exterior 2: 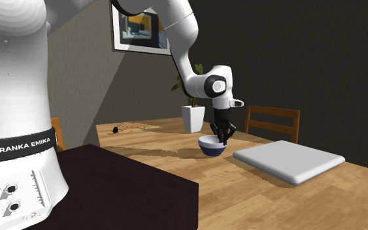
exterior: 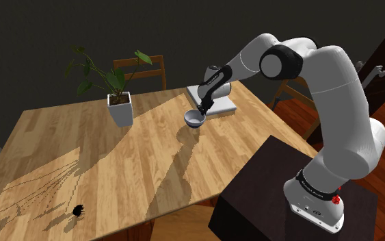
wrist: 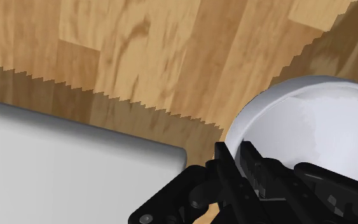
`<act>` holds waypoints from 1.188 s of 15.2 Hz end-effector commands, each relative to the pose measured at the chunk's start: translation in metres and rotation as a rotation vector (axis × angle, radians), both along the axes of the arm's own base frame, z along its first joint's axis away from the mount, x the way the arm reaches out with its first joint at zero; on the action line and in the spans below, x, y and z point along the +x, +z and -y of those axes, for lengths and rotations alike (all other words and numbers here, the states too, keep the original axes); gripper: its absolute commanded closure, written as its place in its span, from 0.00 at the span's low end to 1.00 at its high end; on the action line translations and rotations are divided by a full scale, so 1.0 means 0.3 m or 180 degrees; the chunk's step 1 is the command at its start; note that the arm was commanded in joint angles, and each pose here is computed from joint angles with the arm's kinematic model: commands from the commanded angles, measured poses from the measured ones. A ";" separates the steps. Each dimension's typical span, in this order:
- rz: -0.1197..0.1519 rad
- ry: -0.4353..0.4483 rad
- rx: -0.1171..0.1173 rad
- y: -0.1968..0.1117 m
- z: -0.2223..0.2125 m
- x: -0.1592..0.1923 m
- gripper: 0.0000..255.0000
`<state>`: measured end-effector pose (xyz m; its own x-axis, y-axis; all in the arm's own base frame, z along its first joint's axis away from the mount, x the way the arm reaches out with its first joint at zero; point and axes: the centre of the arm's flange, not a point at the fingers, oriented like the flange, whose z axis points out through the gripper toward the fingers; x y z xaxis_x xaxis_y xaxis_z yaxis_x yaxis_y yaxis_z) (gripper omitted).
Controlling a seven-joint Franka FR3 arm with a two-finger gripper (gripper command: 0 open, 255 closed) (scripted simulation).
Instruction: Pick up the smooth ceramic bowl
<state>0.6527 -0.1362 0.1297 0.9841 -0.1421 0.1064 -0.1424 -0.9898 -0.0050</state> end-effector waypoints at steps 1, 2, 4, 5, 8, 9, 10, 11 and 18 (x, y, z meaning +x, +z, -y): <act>0.0000 0.0001 0.0001 0.000 -0.001 0.000 1.00; 0.0000 0.0001 0.0001 0.000 -0.001 0.000 1.00; 0.0000 0.0001 0.0001 0.000 -0.001 0.000 1.00; 0.0000 0.0001 0.0000 -0.001 0.000 -0.001 1.00; 0.0000 0.0001 0.0000 0.052 0.000 -0.001 1.00; 0.0000 0.0001 0.0000 0.070 0.000 -0.001 1.00; 0.0000 0.0001 0.0000 0.087 0.000 -0.001 1.00; 0.0000 0.0001 0.0000 0.105 0.000 -0.001 1.00; 0.0000 0.0001 0.0000 0.228 0.000 -0.001 1.00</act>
<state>0.6542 -0.1348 0.1928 0.9842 -0.1419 0.1062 -0.1422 -0.9898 -0.0051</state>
